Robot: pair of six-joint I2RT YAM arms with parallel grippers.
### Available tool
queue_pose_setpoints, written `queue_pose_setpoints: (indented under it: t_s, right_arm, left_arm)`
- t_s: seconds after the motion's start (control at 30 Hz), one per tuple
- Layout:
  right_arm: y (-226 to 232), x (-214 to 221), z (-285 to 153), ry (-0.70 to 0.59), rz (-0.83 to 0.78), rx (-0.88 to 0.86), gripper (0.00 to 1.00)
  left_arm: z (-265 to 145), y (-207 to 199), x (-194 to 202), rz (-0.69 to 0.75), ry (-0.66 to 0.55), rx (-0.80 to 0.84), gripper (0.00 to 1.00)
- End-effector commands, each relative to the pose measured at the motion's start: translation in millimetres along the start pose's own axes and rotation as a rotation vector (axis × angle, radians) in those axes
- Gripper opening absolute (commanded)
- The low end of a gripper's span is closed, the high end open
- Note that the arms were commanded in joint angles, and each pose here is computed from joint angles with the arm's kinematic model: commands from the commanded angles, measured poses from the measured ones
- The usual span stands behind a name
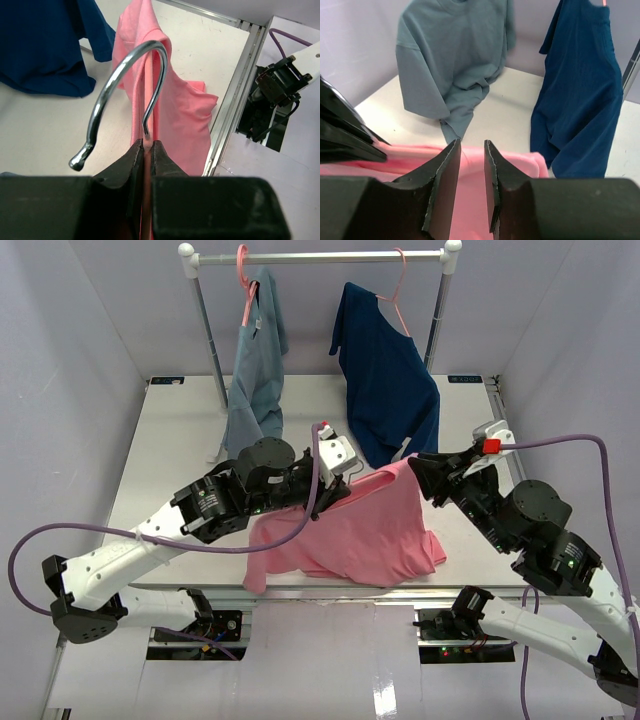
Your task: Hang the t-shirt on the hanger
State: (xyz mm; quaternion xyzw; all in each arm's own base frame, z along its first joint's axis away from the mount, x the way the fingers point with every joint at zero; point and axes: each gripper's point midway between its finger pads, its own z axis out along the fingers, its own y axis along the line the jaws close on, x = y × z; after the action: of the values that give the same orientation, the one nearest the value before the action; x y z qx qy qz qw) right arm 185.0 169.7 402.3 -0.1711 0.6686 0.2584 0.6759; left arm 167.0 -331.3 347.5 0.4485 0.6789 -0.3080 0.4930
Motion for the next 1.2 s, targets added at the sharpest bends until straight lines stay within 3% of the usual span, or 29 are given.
queue_pose_setpoints:
  t_s: [0.0,0.17,0.4,0.53,0.67,0.87,1.17]
  right_arm:
    - [-6.9,12.0,4.1,0.024,0.012,0.050,0.32]
    - [-5.6,16.4,-1.1,0.024,-0.048,0.013,0.35]
    - [14.2,18.2,-40.3,-0.023,-0.163,-0.212,0.36]
    - [25.8,6.3,-70.2,-0.087,-0.173,-0.333,0.28]
    - [33.2,13.1,-82.5,-0.057,-0.200,-0.405,0.22]
    - [50.4,43.3,-66.7,0.058,-0.232,-0.486,0.26]
    - [56.7,58.8,-43.4,0.092,-0.222,-0.477,0.26]
  left_arm:
    - [-27.5,1.2,-25.1,0.012,-0.104,-0.014,0.00]
    - [-48.1,-8.0,-23.7,0.046,-0.107,0.037,0.00]
    - [-94.9,-20.5,-31.2,0.087,-0.122,0.101,0.00]
    - [-116.4,-25.3,-33.8,0.107,-0.136,0.125,0.00]
    - [-134.3,-33.7,-38.7,0.125,-0.158,0.169,0.00]
    - [-147.8,-45.0,-44.9,0.143,-0.200,0.229,0.00]
    - [-142.6,-47.0,-45.7,0.148,-0.202,0.243,0.00]
